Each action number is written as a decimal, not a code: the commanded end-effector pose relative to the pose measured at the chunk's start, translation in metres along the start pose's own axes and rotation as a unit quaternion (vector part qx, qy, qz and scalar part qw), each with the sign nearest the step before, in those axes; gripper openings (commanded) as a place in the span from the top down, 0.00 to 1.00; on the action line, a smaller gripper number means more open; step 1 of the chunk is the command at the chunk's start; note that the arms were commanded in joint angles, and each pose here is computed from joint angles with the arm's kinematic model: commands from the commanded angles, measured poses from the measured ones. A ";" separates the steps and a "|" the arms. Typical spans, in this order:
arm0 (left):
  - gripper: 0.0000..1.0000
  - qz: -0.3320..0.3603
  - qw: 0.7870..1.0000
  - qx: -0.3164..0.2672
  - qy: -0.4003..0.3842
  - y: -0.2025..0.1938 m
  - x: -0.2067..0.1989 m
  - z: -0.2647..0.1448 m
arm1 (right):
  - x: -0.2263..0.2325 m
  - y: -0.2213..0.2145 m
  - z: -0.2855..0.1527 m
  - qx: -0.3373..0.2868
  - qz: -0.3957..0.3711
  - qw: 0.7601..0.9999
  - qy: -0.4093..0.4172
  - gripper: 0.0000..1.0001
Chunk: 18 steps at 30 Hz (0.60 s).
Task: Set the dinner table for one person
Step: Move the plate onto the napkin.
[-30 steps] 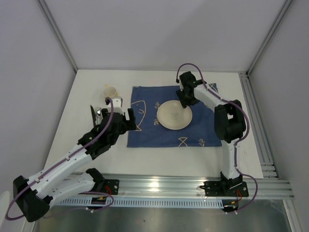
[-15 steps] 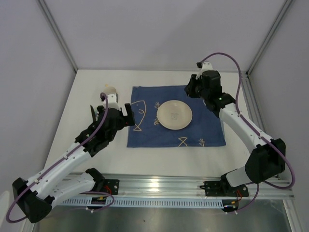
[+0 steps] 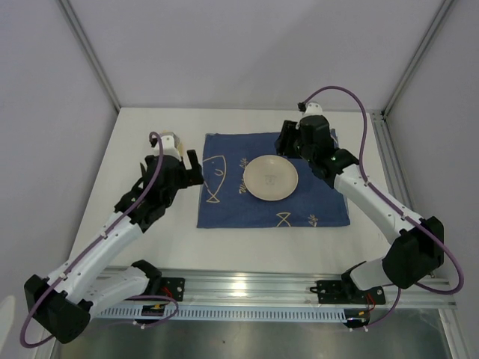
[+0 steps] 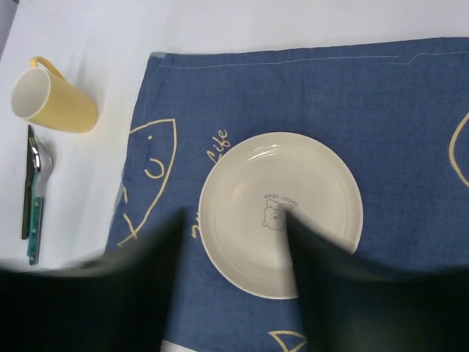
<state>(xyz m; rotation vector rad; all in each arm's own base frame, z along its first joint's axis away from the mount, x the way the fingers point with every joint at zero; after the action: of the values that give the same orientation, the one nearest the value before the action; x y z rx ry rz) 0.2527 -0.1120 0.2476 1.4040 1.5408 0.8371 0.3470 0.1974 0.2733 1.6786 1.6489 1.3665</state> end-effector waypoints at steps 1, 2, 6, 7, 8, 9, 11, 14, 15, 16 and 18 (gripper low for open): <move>0.03 -0.029 0.999 -0.010 0.041 0.021 0.019 0.007 | -0.007 0.006 -0.014 -0.010 -0.021 1.000 -0.013 0.06; 0.03 -0.050 0.997 0.001 0.054 0.021 0.023 0.015 | -0.006 0.005 -0.018 -0.011 -0.021 1.000 -0.009 0.06; 0.06 -0.137 0.982 0.059 0.113 0.012 0.068 0.045 | -0.003 0.003 -0.033 -0.029 -0.021 0.999 0.028 0.15; 0.06 -0.149 0.979 0.075 0.119 0.008 0.073 0.051 | -0.005 -0.001 -0.035 -0.030 -0.021 0.999 0.027 0.17; 0.08 -0.158 0.975 0.096 0.127 0.006 0.076 0.064 | -0.005 0.000 -0.037 -0.032 -0.020 0.999 0.027 0.19; 0.10 -0.162 0.972 0.106 0.131 0.005 0.081 0.072 | -0.005 -0.001 -0.040 -0.031 -0.021 0.999 0.031 0.21; 0.10 -0.151 0.970 0.142 0.123 0.000 0.078 0.097 | -0.004 -0.005 -0.043 -0.016 -0.024 0.999 0.035 0.27; 0.15 -0.147 0.969 0.161 0.116 0.015 0.072 0.120 | -0.004 -0.017 -0.048 0.000 -0.022 0.999 0.044 0.40; 0.15 -0.144 0.964 0.185 0.122 0.005 0.072 0.131 | -0.004 -0.019 -0.050 0.001 -0.021 0.999 0.047 0.40; 0.16 -0.143 0.968 0.171 0.111 0.020 0.068 0.137 | -0.002 -0.019 -0.057 -0.005 -0.017 0.998 0.054 0.42; 0.16 -0.138 0.969 0.171 0.114 0.026 0.069 0.149 | -0.004 -0.029 -0.061 0.004 -0.013 0.998 0.058 0.40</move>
<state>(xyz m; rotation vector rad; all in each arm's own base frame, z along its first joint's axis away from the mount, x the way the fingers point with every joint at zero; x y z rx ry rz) 0.3805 -0.0449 0.1770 1.3397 2.1387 0.6178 0.2962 0.1785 0.2701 1.6144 1.7240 1.4135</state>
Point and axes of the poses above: each gripper's point midway between its finger pads, its own z axis out along the fingers, its own x axis along the line the jaws close on, y = z × x, the point moved 5 cm from there along -z, back along the fingers, and after that the axes turned 2 degrees about z, right-handed, at the moved point
